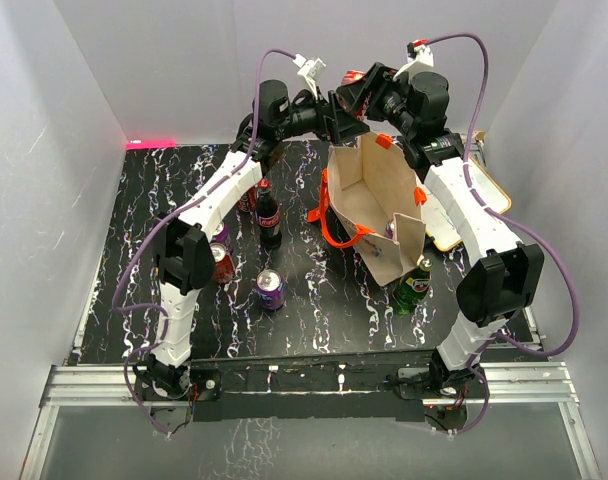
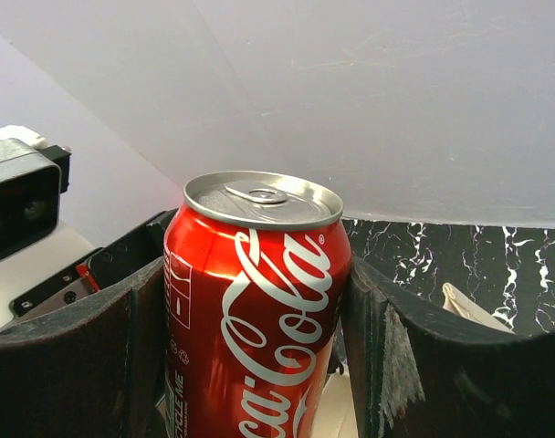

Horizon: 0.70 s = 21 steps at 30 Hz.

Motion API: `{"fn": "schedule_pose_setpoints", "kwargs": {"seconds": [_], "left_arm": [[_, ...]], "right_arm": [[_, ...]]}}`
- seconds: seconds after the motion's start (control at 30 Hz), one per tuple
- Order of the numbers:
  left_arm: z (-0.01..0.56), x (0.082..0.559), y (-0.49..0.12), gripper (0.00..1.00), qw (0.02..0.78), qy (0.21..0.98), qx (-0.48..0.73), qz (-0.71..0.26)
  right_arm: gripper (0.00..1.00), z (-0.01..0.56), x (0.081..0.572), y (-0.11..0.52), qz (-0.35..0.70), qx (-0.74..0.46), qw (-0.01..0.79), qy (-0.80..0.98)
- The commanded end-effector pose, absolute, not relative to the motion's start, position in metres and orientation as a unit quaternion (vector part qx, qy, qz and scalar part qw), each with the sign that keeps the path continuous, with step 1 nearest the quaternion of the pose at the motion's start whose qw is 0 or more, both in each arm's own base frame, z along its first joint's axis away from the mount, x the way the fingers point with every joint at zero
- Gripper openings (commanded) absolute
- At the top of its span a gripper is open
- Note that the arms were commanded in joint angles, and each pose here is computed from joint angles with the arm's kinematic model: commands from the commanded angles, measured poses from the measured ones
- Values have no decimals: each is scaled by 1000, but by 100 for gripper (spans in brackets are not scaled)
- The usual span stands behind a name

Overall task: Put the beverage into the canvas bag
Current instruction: Place the drink in the canvas bag.

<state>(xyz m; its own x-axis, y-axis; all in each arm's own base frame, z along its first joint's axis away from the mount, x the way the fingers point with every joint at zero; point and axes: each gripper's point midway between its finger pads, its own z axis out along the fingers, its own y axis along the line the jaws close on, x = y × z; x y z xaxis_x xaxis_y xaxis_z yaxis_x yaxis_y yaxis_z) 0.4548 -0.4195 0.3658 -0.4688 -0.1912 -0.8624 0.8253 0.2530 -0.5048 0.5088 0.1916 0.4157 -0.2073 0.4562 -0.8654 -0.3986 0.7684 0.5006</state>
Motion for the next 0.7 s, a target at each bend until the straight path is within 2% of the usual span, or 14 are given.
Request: {"fn": "schedule_pose_setpoints", "kwargs": {"seconds": [0.0,0.17,0.2,0.4,0.67], "left_arm": [[389,441,-422,73,463,616,262,-581],[392,441,-422,53,469,612,261,-580],[392,441,-421,47,471,613,259,-580],[394,446,-412,2,489,604,270,-569],[382,447,-405,0,504,572,333,-554]], "right_arm": [[8,508,480,188,377,0,710,595],[8,498,477,187,370,-5,709,600],[9,495,476,187,368,-7,708,603],[41,472,464,183,345,-33,700,625],[80,451,455,159,339,-46,670,659]]}}
